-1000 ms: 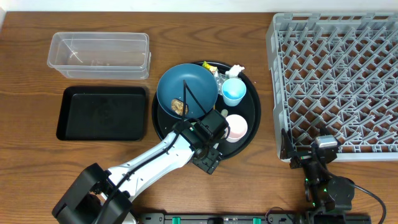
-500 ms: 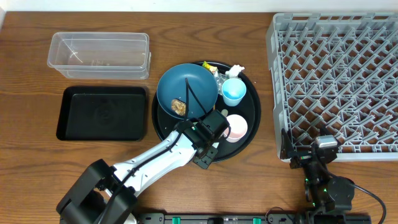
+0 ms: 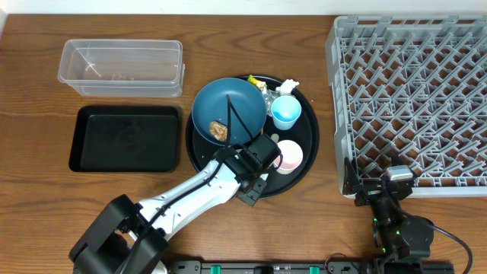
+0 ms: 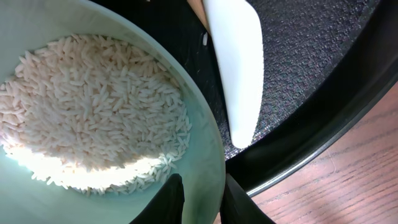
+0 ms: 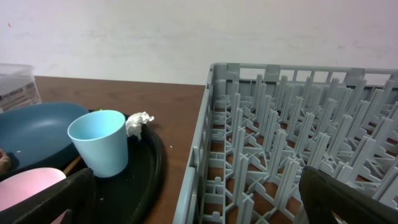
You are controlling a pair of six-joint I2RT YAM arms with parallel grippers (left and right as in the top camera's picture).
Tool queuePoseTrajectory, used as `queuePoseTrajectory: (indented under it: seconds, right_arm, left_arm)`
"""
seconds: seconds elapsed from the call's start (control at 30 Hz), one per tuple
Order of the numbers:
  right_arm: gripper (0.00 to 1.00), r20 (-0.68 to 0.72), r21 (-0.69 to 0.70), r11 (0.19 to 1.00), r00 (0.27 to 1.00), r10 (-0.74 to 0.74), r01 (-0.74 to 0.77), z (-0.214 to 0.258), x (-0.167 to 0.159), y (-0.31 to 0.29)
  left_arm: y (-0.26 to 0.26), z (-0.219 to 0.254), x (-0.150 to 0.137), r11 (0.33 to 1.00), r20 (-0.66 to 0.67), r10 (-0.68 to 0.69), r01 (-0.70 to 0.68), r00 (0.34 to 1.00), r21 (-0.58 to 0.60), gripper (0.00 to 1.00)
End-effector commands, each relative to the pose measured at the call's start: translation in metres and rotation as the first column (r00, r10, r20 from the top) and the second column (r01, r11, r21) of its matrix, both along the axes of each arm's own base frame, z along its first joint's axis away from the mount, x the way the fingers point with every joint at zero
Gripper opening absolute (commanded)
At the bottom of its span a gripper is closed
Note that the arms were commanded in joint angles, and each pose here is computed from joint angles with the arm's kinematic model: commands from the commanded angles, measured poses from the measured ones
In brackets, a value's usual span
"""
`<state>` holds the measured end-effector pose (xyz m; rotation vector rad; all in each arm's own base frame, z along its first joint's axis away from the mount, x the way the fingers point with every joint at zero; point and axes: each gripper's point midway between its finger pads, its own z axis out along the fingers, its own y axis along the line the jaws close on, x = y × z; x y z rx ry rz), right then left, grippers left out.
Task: Sort waste into correct bins and load items into the dishwasher rack
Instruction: 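Grasp the rim of the mint-green rice bowl with the left gripper, then lift the rice bowl and carry it left over the black tray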
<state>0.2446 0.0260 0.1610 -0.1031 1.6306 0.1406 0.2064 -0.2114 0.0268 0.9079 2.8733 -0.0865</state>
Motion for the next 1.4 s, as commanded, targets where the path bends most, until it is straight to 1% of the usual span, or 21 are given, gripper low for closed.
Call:
queuePoseTrajectory:
  seconds: [0.0,0.1,0.17,0.53,0.73,0.9,1.2,1.3,1.37]
  right_arm:
    - [0.99,-0.007,0.011,1.0,1.0,-0.009,0.009,-0.002,0.0,-0.002]
    - [0.99,-0.007,0.011,1.0,1.0,-0.009,0.009,-0.002,0.0,-0.002]
    - [0.99,-0.007,0.011,1.0,1.0,-0.009,0.009,-0.002,0.0,-0.002]
    - [0.99,-0.007,0.011,1.0,1.0,-0.009,0.009,-0.002,0.0,-0.002]
    - [0.99,-0.007,0.011,1.0,1.0,-0.009,0.009,-0.002,0.0,-0.002]
    - [0.99,-0.007,0.011,1.0,1.0,-0.009,0.009,-0.002,0.0,-0.002]
    - [0.99,-0.007,0.011,1.0,1.0,-0.009,0.009,-0.002,0.0,-0.002]
    - [0.99,-0.007,0.011,1.0,1.0,-0.009,0.009,-0.002,0.0,-0.002]
    - [0.99,-0.007,0.011,1.0,1.0,-0.009,0.009,-0.002,0.0,-0.002]
  left_arm:
    - [-0.001,0.0,0.004,1.0,0.012,-0.002,0.002,1.0,0.007,0.22]
    - [-0.001,0.0,0.004,1.0,0.012,-0.002,0.002,1.0,0.007,0.21]
    - [-0.001,0.001,0.004,1.0,0.016,-0.001,0.001,1.0,0.008,0.06]
    - [0.004,0.005,0.004,1.0,0.023,0.0,-0.001,1.0,0.023,0.06]
    - [0.001,0.021,0.007,1.0,0.061,0.0,0.001,0.998,-0.012,0.06]
    - [0.002,0.036,0.006,0.999,0.088,-0.045,0.048,0.995,-0.024,0.06]
    - [0.015,0.054,0.006,0.999,0.14,-0.042,0.043,0.989,-0.002,0.06]
    - [0.016,0.058,0.007,0.998,0.154,-0.068,0.068,0.986,0.001,0.06]
    - [0.022,0.061,0.011,0.998,0.183,-0.065,0.061,0.981,0.027,0.06]
